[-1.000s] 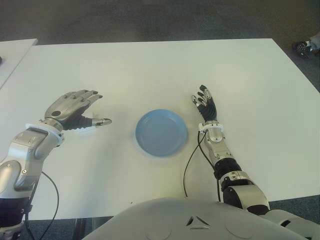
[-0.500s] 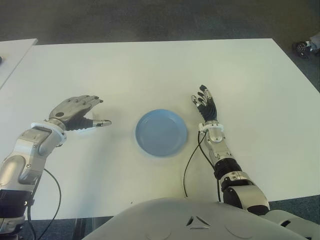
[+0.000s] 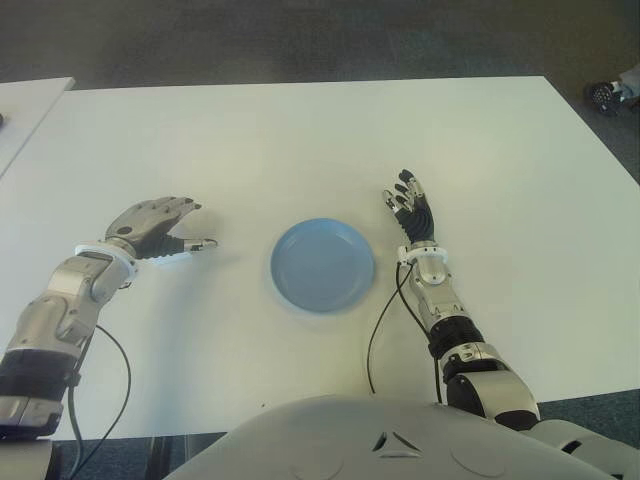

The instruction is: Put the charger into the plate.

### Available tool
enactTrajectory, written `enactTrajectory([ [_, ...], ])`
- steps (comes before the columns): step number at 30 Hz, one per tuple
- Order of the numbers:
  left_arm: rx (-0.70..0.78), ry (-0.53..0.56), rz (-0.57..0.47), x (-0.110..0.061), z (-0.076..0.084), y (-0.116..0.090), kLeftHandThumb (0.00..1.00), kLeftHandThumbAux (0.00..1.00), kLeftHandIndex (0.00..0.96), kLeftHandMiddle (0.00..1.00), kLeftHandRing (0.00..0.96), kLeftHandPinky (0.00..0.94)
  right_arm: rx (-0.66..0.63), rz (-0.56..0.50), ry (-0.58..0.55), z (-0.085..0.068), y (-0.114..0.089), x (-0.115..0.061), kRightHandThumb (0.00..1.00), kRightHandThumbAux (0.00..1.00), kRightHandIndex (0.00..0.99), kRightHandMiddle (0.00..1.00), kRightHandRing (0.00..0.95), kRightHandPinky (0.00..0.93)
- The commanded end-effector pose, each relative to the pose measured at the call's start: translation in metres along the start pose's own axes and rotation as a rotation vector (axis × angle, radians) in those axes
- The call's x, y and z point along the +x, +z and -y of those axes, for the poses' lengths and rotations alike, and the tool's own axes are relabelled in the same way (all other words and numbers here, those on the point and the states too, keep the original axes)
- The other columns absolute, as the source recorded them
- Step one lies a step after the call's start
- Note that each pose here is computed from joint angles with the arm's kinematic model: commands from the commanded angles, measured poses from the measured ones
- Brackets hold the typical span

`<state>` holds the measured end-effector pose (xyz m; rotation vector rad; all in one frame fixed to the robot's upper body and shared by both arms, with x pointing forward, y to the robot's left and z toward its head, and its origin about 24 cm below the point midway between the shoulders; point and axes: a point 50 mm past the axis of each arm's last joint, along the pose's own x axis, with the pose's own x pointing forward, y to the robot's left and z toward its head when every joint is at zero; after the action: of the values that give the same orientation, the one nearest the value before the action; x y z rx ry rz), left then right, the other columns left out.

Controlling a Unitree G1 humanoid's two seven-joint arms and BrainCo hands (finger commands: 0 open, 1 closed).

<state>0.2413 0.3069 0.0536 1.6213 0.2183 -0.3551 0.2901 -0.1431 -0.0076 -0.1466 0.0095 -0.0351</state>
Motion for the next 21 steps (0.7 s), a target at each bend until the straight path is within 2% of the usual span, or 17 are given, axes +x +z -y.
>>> enactTrajectory([
  [1, -0.018, -0.015, -0.035, 0.016, 0.042, -0.012, 0.36, 0.102, 0.0, 0.0, 0.0, 0.0, 0.005, -0.131, 0.002, 0.001, -0.024, -0.014, 0.274, 0.581, 0.016, 0.11, 0.117, 0.141],
  [6, -0.018, 0.008, -0.017, 0.017, 0.041, -0.013, 0.363, 0.111, 0.0, 0.0, 0.0, 0.0, 0.008, -0.126, 0.003, 0.001, -0.024, -0.014, 0.271, 0.593, 0.015, 0.114, 0.123, 0.151],
  [21, 0.018, 0.065, -0.033, 0.019, 0.054, -0.021, 0.338, 0.127, 0.0, 0.0, 0.0, 0.0, 0.011, -0.101, 0.005, 0.002, -0.023, -0.014, 0.261, 0.617, 0.012, 0.133, 0.144, 0.163],
])
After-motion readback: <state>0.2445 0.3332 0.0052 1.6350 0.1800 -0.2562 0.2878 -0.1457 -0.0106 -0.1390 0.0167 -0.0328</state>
